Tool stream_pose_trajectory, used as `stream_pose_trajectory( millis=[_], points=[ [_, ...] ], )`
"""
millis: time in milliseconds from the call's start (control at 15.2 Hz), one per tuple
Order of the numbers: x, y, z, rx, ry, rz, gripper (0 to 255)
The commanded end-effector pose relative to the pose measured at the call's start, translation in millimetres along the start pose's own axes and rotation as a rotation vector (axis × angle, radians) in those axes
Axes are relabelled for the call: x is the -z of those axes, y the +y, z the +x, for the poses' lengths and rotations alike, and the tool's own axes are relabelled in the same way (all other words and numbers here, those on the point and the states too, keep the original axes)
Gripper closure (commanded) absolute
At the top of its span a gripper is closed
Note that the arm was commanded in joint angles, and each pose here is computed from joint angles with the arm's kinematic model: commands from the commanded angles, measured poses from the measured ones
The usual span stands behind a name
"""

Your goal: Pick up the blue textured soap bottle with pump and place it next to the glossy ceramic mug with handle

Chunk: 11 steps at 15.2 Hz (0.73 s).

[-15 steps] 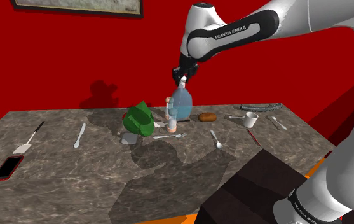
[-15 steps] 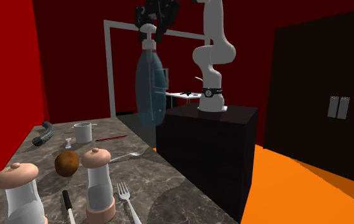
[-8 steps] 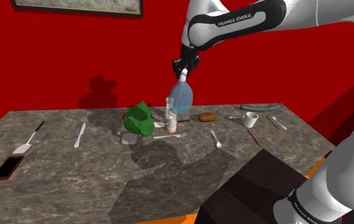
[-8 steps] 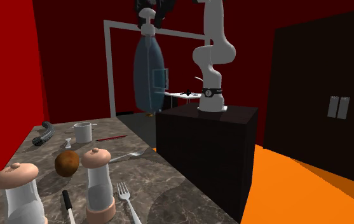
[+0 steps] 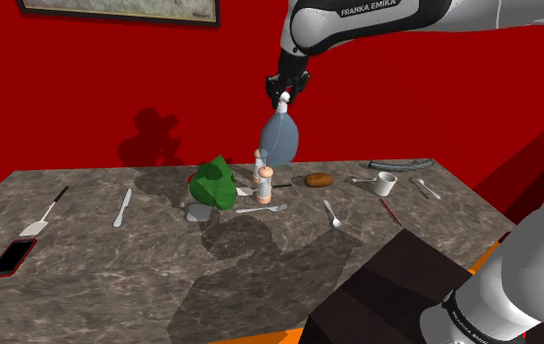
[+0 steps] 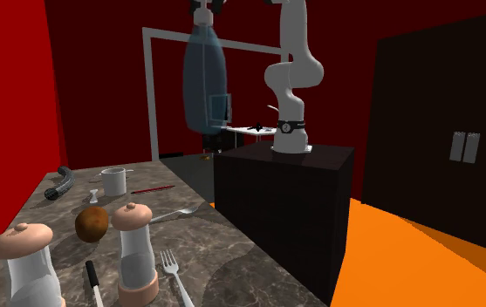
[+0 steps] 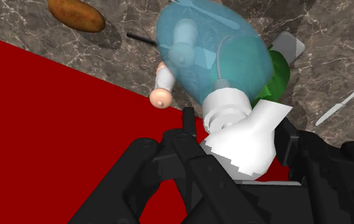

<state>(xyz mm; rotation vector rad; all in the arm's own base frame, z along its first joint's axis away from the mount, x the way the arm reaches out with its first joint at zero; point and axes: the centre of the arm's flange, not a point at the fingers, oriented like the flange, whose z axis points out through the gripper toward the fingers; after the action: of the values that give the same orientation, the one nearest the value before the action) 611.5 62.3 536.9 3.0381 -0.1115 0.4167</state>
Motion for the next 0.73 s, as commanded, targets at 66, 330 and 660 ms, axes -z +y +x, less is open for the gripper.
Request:
stream_pose_trajectory(
  millis=[66, 330, 660],
  points=[
    [16.8, 1.6, 4.1, 0.000, 0.000, 0.000, 255],
    [23.4, 28.1, 2.0, 0.000, 0.000, 0.000, 255],
    [22.3, 93.3, -8.3, 0.000, 0.000, 0.000, 255]
  ],
)
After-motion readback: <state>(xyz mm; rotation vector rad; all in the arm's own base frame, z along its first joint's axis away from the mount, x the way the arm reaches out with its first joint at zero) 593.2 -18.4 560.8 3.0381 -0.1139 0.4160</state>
